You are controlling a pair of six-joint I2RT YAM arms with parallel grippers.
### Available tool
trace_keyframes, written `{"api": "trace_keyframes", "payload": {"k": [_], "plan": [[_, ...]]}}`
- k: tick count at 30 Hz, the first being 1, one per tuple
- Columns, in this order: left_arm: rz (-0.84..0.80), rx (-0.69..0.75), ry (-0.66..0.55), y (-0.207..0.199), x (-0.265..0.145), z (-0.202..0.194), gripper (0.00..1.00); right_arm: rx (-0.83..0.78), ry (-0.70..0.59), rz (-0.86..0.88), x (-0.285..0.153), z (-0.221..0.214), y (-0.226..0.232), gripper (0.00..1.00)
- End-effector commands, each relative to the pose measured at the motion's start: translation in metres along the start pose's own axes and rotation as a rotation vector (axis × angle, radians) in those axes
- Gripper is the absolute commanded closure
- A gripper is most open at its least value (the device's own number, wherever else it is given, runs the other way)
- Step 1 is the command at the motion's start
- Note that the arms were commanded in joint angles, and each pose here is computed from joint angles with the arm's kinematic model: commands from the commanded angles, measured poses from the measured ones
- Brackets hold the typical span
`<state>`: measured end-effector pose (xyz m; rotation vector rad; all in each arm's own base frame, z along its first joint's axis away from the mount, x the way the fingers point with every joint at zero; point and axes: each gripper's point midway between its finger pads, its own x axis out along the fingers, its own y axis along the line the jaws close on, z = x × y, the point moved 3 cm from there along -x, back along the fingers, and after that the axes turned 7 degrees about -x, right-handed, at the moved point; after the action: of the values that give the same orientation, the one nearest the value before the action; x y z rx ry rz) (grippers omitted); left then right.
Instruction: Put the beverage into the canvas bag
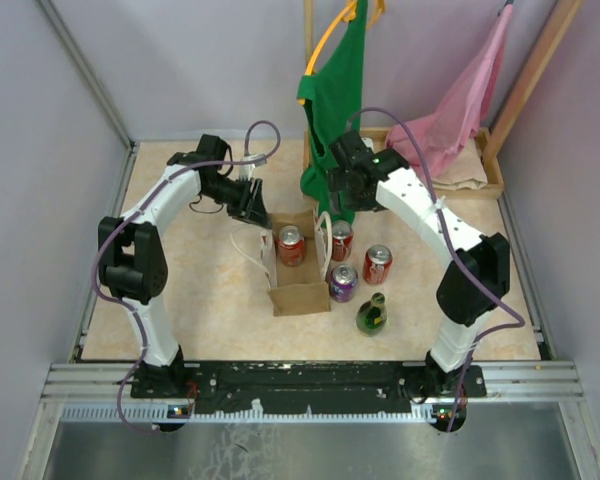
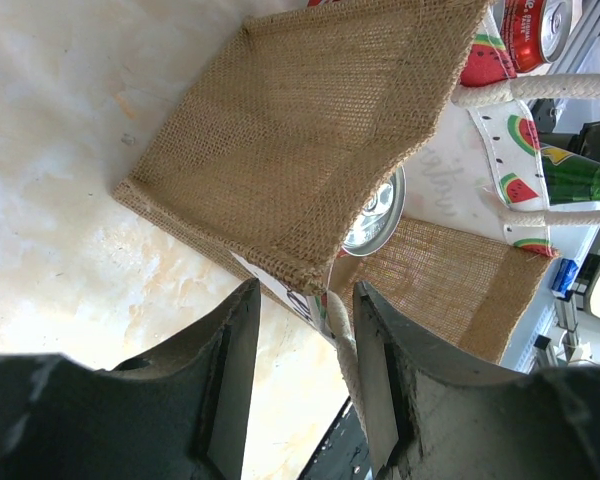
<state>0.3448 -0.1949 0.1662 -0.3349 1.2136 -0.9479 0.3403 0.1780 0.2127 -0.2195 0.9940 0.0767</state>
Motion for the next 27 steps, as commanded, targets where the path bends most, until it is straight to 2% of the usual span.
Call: {"api": "trace_keyframes", "payload": {"k": [1,14,27], "plan": [[0.0,0.006,0.013,-0.003,0.001,-0.001,0.51,0.043,-0.004,0.115,0.0,0.006,0.018,0.17],[-0.002,0.01,0.017,-0.003,0.002,-0.004,0.51,0.017,0.166,0.184,0.019,-0.012,0.039,0.19],[-0.002,0.012,0.022,-0.003,0.002,-0.005,0.51,-0.005,0.247,0.193,0.038,-0.03,0.045,0.22]]}}
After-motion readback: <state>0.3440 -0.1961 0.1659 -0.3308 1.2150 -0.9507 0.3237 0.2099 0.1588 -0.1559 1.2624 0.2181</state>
